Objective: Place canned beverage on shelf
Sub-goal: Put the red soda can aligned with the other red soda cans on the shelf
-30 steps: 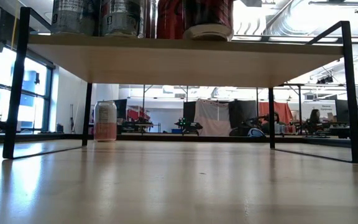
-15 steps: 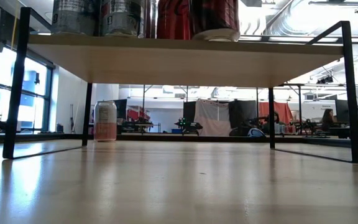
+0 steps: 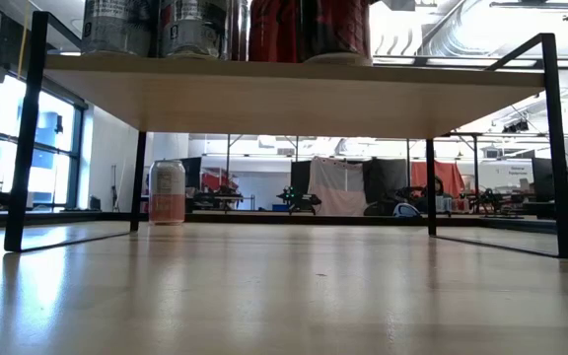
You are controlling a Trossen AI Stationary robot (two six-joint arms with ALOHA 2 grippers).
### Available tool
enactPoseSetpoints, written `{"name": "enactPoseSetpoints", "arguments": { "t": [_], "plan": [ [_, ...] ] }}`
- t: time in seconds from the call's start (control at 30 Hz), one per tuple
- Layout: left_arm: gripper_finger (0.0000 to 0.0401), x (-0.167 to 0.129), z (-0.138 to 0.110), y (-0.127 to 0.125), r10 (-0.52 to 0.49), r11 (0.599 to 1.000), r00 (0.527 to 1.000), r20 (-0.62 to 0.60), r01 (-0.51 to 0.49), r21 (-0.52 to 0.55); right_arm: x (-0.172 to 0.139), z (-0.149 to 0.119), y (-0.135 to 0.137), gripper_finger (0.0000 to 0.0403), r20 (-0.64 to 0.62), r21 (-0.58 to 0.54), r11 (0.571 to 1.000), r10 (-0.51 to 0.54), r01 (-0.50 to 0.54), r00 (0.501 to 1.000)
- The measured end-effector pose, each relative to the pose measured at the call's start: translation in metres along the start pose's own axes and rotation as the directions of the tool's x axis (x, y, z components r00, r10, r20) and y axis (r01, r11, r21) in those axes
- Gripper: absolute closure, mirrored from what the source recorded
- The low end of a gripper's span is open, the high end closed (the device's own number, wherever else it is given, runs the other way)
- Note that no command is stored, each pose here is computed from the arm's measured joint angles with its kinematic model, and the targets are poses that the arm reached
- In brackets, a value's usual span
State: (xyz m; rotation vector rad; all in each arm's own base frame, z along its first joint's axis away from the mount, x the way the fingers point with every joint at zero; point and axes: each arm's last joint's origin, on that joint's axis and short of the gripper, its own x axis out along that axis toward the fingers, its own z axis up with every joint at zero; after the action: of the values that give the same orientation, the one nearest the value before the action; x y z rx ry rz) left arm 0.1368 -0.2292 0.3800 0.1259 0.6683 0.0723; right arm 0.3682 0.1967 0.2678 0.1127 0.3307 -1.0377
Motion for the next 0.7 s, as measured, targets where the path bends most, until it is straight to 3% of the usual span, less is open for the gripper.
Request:
{"name": "enactPoseSetpoints", "arguments": {
  "t": [0.7],
  "plan": [
    [0.0066, 0.0000, -0.0001, 0.0000, 0.000, 1.000, 1.000, 0.000, 0.000, 0.009, 0.0026, 0.0007, -0.0004, 0.0091, -0.021, 0.020, 1.000, -0.008, 0.008, 1.000]
  ]
}}
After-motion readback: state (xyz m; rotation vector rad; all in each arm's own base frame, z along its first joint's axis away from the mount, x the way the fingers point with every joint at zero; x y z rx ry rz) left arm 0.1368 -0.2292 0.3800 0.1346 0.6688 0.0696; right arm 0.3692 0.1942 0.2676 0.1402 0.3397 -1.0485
